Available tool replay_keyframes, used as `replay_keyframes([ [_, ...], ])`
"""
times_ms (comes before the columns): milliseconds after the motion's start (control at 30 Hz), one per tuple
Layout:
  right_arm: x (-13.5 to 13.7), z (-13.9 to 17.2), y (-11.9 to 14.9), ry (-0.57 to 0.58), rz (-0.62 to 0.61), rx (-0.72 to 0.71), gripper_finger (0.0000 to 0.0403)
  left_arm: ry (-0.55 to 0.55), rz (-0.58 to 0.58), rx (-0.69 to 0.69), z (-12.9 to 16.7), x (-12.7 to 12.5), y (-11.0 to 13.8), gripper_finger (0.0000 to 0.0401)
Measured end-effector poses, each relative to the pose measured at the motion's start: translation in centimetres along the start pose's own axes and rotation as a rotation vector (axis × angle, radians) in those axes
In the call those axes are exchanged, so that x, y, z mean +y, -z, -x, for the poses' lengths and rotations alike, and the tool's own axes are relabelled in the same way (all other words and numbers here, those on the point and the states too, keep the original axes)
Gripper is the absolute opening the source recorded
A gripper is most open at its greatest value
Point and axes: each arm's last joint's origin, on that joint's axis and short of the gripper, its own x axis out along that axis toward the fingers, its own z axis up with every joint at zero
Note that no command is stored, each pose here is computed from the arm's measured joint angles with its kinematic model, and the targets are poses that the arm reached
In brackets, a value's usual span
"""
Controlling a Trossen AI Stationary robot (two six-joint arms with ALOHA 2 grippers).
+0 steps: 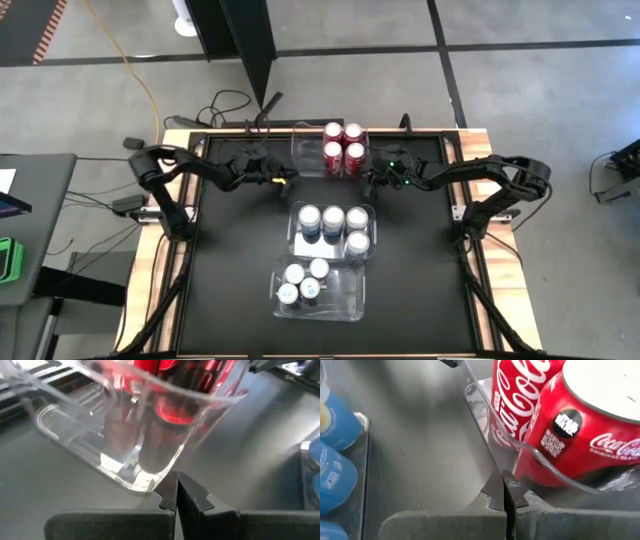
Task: Sort soda cans
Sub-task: Adjust the transparent bins
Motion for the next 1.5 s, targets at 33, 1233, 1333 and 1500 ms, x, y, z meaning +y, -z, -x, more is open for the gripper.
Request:
replay_keyframes([
  [33,0.0,0.0,0.1,-0.001,-0.001,0.006,0.0000,-0.006,0.006,0.002,-0.1,0.1,0.0,0.0000],
  [1233,6.9,11.6,0.5,-0.196,-0.006,0.047,0.0000,0.224,-0.231,0.114,10.0,-5.5,2.6,0.0000],
  [1333,8.4,11.9,2.0,-0.161,-0.026,0.079,0.0000,0.261,-0.205,0.098,10.3,-6.0,4.2,0.0000],
  [1500,10.4,12.3,4.1,-0.142,-0.075,0.106,0.0000,0.318,-0.184,0.057,10.8,-6.8,5.6,0.0000],
])
